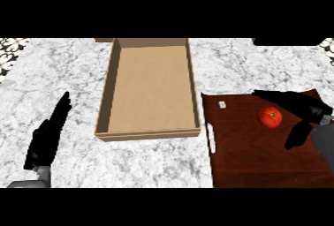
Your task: Pick the tomato from the tray and place it in the cardboard box
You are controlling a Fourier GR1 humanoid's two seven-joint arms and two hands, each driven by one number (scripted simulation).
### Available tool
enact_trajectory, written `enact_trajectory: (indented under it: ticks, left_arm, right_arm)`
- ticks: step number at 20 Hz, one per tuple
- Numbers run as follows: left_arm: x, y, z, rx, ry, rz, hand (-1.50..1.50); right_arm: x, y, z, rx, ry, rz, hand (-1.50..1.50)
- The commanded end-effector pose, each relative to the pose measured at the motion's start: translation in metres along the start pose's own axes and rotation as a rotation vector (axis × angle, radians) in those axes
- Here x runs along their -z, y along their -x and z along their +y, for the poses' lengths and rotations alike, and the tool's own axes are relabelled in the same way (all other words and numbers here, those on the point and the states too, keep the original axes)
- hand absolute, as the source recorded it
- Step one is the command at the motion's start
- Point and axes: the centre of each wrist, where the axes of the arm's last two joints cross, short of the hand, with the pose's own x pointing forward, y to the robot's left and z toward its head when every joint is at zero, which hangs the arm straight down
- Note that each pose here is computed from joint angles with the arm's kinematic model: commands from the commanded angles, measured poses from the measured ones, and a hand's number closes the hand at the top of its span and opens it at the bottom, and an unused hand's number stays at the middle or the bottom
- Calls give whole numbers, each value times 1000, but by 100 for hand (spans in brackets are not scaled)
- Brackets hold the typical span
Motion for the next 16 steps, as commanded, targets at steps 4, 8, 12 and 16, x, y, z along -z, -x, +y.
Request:
enact_trajectory:
  ticks: [4, 8, 12, 16]
  left_arm:
    - [4, -8, -13, 5, 7, 4, 0]
    - [-18, 4, -11, -5, -13, -9, 0]
    - [-10, 19, -6, -2, -12, 10, 0]
    - [-7, 10, -6, -9, -1, 0, 0]
  right_arm:
    - [18, -2, 7, -50, -35, 22, -150]
    - [7, -7, 11, 18, -49, -4, 150]
    - [6, -8, 24, -67, 50, -44, 150]
    - [19, -2, 24, -126, 191, -12, 150]
